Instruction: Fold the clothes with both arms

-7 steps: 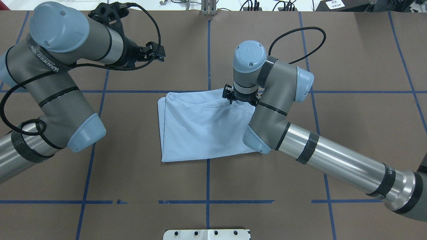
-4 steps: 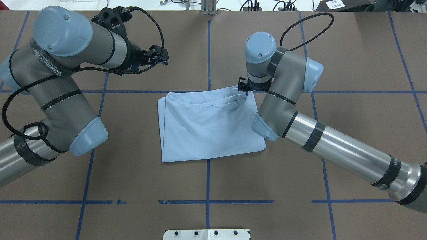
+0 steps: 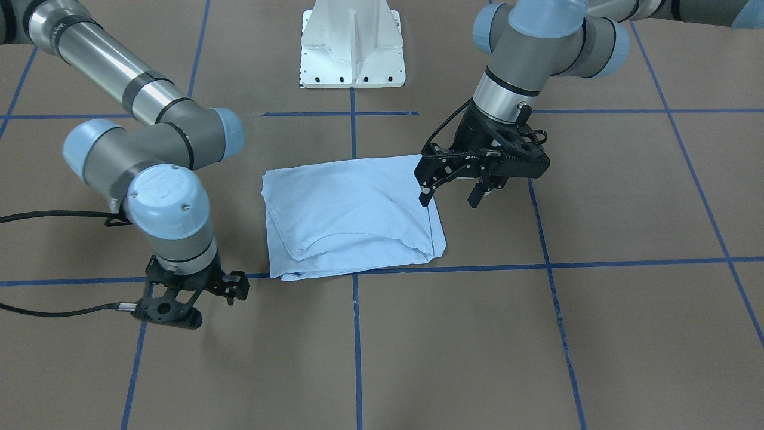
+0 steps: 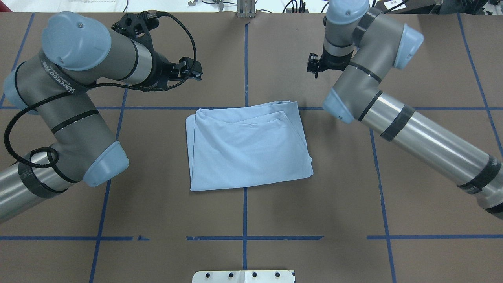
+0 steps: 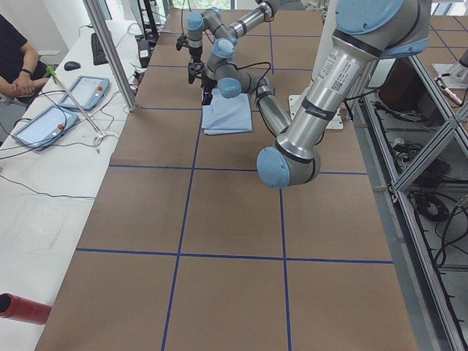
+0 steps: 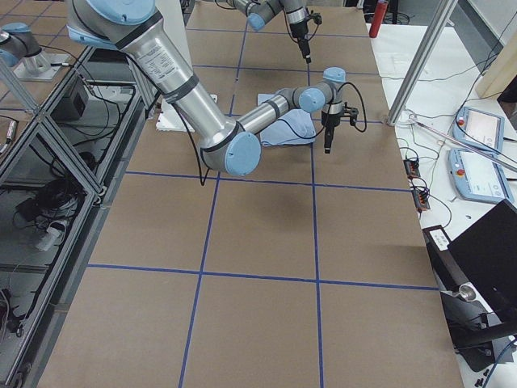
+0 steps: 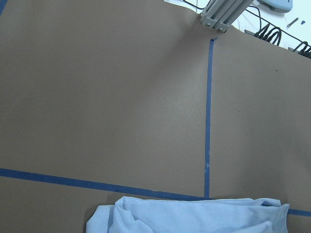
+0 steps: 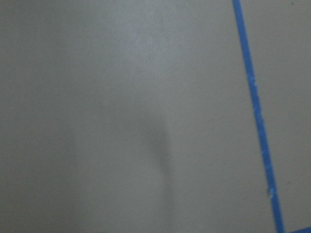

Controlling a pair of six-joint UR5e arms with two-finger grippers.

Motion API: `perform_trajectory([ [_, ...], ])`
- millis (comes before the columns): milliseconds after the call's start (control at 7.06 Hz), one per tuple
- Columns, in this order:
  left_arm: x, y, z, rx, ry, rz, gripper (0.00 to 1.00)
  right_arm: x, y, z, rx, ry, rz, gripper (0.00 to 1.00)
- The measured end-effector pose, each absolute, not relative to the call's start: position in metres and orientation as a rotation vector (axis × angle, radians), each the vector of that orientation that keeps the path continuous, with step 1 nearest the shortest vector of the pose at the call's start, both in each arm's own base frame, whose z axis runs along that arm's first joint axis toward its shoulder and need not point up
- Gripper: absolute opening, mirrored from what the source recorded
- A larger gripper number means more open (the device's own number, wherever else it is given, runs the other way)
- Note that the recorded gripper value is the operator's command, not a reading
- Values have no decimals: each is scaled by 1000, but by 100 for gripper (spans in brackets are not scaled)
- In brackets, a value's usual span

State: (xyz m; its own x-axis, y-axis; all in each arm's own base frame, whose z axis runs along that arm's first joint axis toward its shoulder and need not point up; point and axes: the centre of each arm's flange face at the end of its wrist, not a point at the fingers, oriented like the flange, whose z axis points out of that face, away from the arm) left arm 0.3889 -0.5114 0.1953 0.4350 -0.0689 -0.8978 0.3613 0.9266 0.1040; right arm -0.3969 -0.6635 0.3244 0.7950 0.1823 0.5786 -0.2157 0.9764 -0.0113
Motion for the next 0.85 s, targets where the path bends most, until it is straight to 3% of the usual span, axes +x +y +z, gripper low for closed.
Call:
perform_trajectory([
  [425,295,-556,267,392,960,-68,100,-176,-707,409,74,-699,98,100],
  [850,147,-599,350,474,721,138,100,-1,-666,540,89,-741,-36,100],
])
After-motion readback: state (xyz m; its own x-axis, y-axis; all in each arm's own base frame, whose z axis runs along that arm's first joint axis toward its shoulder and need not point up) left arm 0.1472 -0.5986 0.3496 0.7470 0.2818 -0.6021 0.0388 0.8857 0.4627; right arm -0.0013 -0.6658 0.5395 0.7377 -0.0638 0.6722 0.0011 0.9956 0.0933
